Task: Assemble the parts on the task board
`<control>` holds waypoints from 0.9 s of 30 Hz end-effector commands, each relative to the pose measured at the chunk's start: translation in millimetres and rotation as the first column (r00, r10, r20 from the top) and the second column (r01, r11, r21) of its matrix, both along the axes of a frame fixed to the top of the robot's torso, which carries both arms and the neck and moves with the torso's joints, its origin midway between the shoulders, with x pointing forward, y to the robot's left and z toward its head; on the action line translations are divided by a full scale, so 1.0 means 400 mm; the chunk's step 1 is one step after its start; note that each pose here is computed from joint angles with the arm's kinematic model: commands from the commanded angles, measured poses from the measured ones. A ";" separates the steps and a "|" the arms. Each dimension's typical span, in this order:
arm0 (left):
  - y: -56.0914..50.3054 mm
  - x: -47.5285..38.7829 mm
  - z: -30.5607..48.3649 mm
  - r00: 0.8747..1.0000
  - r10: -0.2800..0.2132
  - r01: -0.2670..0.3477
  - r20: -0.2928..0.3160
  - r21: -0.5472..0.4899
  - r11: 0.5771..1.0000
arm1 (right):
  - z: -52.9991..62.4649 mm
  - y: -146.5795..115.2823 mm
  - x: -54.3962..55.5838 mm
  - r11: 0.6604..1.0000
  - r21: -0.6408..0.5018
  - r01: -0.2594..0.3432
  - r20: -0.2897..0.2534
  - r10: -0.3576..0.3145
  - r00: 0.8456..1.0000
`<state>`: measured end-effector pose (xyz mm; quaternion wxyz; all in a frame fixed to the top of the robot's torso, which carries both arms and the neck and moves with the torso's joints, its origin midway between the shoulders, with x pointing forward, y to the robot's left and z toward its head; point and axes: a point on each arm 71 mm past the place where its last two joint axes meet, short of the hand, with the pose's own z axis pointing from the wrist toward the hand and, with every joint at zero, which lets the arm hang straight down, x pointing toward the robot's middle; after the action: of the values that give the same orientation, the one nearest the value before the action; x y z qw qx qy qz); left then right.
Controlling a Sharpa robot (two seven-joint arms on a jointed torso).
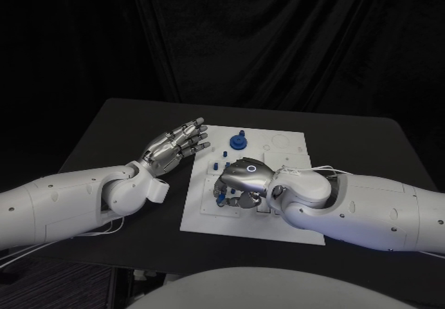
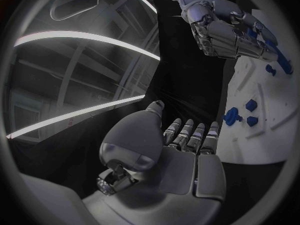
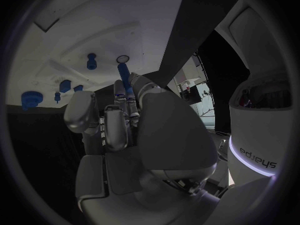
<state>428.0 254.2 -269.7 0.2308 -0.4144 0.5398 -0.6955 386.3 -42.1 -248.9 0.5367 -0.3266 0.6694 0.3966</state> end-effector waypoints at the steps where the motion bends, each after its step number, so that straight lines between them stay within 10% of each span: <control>1: -0.002 -0.001 0.008 0.999 0.005 -0.003 0.037 -0.043 0.999 | -0.010 -0.001 0.001 1.000 -0.025 0.019 -0.004 -0.019 1.000; 27: -0.005 -0.001 0.003 1.000 -0.005 0.006 0.024 -0.038 0.999 | -0.024 -0.010 0.001 0.997 -0.062 0.035 -0.025 -0.037 0.999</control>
<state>428.1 253.2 -271.1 0.2277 -0.4143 0.5400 -0.6964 386.1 -43.2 -252.9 0.5301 -0.3257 0.6797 0.3885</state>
